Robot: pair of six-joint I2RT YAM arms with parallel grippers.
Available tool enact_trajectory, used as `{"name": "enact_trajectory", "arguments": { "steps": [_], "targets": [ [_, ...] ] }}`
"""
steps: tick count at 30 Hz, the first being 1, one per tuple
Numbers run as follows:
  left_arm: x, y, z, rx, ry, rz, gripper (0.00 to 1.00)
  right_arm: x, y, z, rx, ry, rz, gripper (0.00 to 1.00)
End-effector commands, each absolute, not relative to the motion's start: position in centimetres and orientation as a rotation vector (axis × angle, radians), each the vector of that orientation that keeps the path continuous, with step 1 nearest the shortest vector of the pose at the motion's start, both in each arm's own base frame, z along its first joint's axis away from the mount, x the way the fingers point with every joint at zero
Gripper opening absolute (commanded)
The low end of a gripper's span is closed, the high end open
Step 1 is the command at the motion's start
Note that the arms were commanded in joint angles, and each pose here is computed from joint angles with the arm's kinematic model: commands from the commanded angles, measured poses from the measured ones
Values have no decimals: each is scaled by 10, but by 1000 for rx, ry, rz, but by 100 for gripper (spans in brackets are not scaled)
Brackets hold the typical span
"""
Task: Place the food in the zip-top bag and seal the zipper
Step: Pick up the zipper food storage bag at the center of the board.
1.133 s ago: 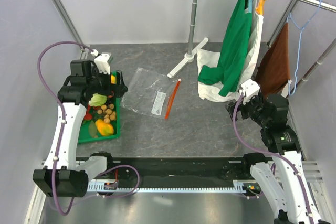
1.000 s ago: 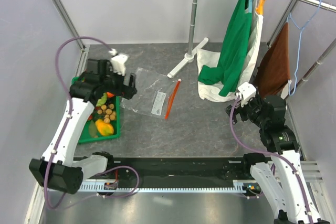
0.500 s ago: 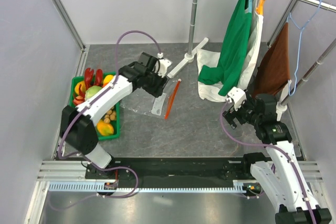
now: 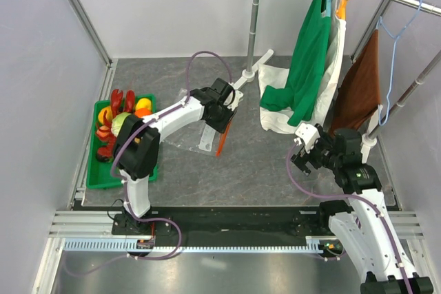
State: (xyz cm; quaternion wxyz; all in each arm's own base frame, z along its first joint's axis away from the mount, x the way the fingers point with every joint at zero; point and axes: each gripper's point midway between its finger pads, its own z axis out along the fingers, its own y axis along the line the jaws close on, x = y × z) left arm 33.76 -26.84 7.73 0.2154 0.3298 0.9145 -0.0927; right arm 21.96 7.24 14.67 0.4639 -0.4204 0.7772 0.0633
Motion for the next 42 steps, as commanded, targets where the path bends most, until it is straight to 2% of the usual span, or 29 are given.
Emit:
{"name": "enact_trajectory", "arguments": {
  "steps": [1,11,16,23,29,33,35,38,42],
  "targets": [
    [347,-280,79,816,2543,-294,38,213,83,146,-1103,1844,210,98],
    [338,-288,49,805,2599,-369,37,213,92,150,-1122,1815,263,98],
    [349,-285,42,780,2584,-303,35,215,95,154,-1098,1811,288,98],
    [361,-275,34,755,2578,-186,26,223,104,153,-997,1867,389,98],
    [367,-269,28,756,2578,-126,26,232,109,154,-988,1897,434,98],
    [372,-267,27,752,2572,-93,31,234,115,153,-1010,1892,459,98],
    [374,-268,28,756,2566,-94,40,233,119,151,-1032,1890,463,98],
    [375,-268,33,758,2557,-98,46,233,122,150,-1050,1891,466,98],
    [374,-268,38,770,2550,-97,48,233,125,151,-1055,1882,469,98]
  ]
}}
